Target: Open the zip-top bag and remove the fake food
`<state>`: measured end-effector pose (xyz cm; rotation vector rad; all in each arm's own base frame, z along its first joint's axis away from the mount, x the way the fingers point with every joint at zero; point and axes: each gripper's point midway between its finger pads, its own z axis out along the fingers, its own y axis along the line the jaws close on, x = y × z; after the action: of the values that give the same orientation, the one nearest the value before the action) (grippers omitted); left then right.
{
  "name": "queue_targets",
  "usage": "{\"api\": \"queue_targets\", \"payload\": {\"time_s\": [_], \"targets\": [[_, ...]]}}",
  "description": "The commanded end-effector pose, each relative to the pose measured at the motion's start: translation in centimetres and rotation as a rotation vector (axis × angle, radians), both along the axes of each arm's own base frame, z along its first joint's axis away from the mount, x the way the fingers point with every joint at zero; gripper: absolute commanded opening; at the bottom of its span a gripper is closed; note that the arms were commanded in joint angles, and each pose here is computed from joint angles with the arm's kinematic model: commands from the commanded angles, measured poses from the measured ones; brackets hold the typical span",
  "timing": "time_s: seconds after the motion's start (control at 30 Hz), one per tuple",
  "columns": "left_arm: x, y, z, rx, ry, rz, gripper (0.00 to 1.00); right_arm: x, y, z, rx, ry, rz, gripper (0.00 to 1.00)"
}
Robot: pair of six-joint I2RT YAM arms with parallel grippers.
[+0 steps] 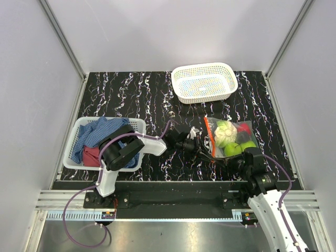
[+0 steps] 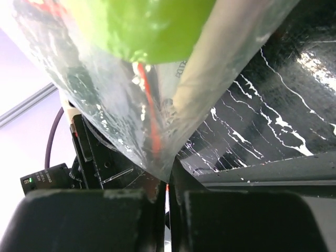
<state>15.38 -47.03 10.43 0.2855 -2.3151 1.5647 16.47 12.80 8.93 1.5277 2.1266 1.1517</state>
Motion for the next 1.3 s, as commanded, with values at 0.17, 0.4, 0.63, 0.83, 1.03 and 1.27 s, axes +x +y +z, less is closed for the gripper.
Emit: {"api": "queue_targets", "payload": {"time_s": [0.17,0.4,0.63,0.83,1.03,1.27], "targets": [[1.2,-1.3,1.7,-0.061,-0.013,0.036,0.00,-1.4,-0.4,2.5,-0.001,0.034,-0.013,0.00],[3.2,-1.5,1.7,-0.044,-0.030,0.067,0.00,-2.5,-0.3,2.3,0.009,0.057,-0.004,0.00],[4.6,-1.3,1.2,-0.028,-0.035,0.101,0.00,-3.3,0.0,3.2,0.027,0.049,0.022,0.00],[8.4,-1.2,0.5,0.031,-0.107,0.132,0.00,-4.6,-0.2,4.0,0.028,0.049,0.026,0.00],[14.1,2.1,-0.8,0.203,-0.259,0.150,0.00,-4.8,-0.2,4.2,0.020,0.035,0.038,0.00],[20.9,5.7,-1.9,0.293,-0.337,0.198,0.00,-5.0,-0.2,4.4,0.016,0.018,0.053,0.00]]}}
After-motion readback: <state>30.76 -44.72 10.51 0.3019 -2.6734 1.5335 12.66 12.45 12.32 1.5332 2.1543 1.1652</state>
